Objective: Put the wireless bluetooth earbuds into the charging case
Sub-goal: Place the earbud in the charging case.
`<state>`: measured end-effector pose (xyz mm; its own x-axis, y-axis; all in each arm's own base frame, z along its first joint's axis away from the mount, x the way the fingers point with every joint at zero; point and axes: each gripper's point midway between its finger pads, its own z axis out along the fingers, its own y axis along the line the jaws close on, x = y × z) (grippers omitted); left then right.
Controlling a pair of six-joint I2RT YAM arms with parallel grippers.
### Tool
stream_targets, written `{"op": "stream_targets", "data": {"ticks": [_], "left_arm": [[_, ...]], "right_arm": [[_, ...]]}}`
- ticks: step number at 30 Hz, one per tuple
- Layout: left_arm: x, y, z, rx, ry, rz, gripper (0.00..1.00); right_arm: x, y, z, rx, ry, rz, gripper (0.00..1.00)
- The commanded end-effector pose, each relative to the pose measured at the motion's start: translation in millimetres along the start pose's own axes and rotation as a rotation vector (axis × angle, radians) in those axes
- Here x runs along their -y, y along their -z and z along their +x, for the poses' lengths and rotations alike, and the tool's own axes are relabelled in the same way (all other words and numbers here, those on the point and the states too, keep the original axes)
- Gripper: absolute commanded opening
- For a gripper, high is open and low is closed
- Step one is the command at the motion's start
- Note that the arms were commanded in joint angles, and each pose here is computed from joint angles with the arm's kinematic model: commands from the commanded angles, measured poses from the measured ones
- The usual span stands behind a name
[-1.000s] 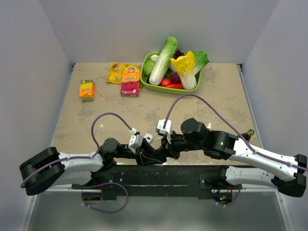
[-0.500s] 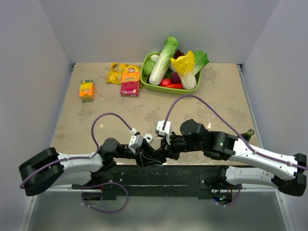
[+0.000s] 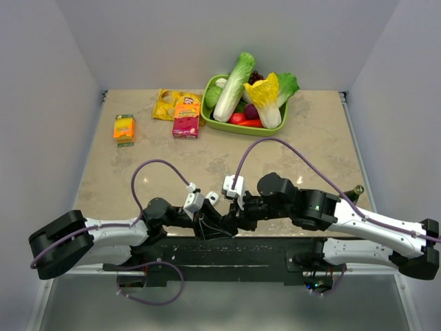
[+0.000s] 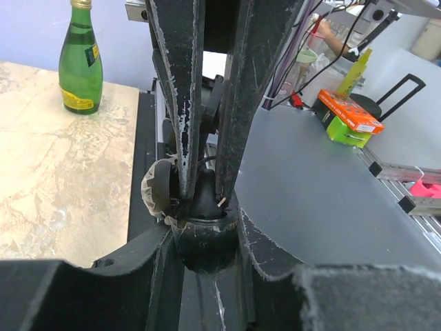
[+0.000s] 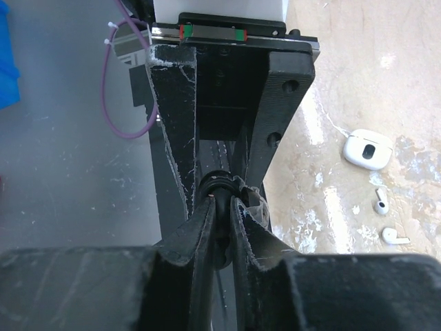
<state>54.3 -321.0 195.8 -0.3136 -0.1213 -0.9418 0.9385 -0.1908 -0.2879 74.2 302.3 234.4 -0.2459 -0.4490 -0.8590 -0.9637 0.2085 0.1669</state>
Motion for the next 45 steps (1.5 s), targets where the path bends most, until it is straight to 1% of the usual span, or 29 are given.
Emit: {"op": "stream_targets", "data": {"ticks": [1, 3, 5, 6, 8, 9, 12, 15, 19, 21, 22, 25, 26, 28, 30, 34, 36, 38, 39, 40, 42, 43, 45], "left_arm": [[28.6, -8.1, -49.6, 0.148, -0.129, 0.139, 0.0], [29.9, -7.9, -50.2, 0.151, -0.131, 0.146, 0.0], [29.6, -8.0, -49.6, 0.149, -0.128, 0.145, 0.0], [29.5, -8.0, -49.3, 0.148, -0.127, 0.144, 0.0], [29.1, -8.3, -48.0, 0.144, -0.126, 0.146, 0.0], [28.3, -8.5, -47.7, 0.144, -0.124, 0.142, 0.0], [25.7, -8.2, -44.6, 0.138, -0.119, 0.134, 0.0], [24.7, -7.7, -42.4, 0.136, -0.116, 0.127, 0.0], [22.2, -7.0, -39.2, 0.131, -0.114, 0.115, 0.0], [19.9, -6.4, -35.8, 0.124, -0.109, 0.105, 0.0], [19.5, -5.9, -35.4, 0.125, -0.111, 0.101, 0.0], [17.4, -5.5, -35.4, 0.127, -0.117, 0.088, 0.0], [16.3, -4.8, -34.2, 0.126, -0.114, 0.081, 0.0], [15.4, -4.8, -35.5, 0.128, -0.123, 0.074, 0.0], [14.3, -4.3, -35.8, 0.128, -0.129, 0.065, 0.0], [8.3, -3.3, -39.2, 0.142, -0.143, 0.024, 0.0], [4.7, -2.6, -40.3, 0.145, -0.153, 0.001, 0.0], [-5.9, 0.1, -43.6, 0.168, -0.152, -0.069, 0.0], [-11.5, 1.8, -44.7, 0.175, -0.16, -0.104, 0.0], [-24.8, 5.0, -47.8, 0.198, -0.153, -0.184, 0.0], [-46.7, 13.4, -46.2, 0.197, -0.137, -0.315, 0.0], [-68.7, 24.5, -49.5, 0.229, -0.12, -0.451, 0.0], [-95.1, 44.8, -49.5, 0.256, -0.06, -0.616, 0.0]], "right_arm": [[12.3, 5.2, 1.1, -0.014, 0.024, 0.068, 0.17], [12.8, 5.1, 0.7, -0.012, 0.024, 0.071, 0.16], [12.5, 5.6, -0.6, -0.007, 0.022, 0.071, 0.16], [12.7, 4.9, 0.3, -0.012, 0.02, 0.071, 0.21], [13.2, 6.1, -4.5, 0.007, 0.017, 0.078, 0.27], [13.3, 6.9, -6.5, 0.014, 0.017, 0.08, 0.31], [14.5, 10.4, -16.9, 0.056, 0.008, 0.096, 0.39], [17.2, 14.1, -25.9, 0.091, 0.0, 0.121, 0.44], [19.3, 24.3, -42.3, 0.156, -0.012, 0.148, 0.47], [21.2, 40.2, -57.3, 0.228, -0.02, 0.18, 0.49], [29.9, 48.4, -64.8, 0.272, -0.041, 0.239, 0.49], [44.3, 66.5, -71.3, 0.345, -0.089, 0.34, 0.51], [57.0, 70.3, -67.0, 0.35, -0.114, 0.415, 0.5], [62.7, 72.1, -61.0, 0.345, -0.14, 0.45, 0.5], [68.6, 67.5, -49.5, 0.302, -0.154, 0.48, 0.5], [61.8, 43.1, -30.0, 0.216, -0.158, 0.419, 0.5], [57.1, 36.9, -26.7, 0.205, -0.156, 0.385, 0.5], [59.6, 31.4, -22.3, 0.2, -0.172, 0.394, 0.51], [65.6, 32.9, -21.1, 0.204, -0.18, 0.43, 0.51], [72.0, 33.4, -17.4, 0.204, -0.2, 0.468, 0.51], [87.5, 40.5, -15.9, 0.238, -0.248, 0.57, 0.52], [92.4, 38.1, -6.9, 0.23, -0.256, 0.595, 0.52], [97.3, 37.6, -4.0, 0.257, -0.281, 0.62, 0.53]]}}
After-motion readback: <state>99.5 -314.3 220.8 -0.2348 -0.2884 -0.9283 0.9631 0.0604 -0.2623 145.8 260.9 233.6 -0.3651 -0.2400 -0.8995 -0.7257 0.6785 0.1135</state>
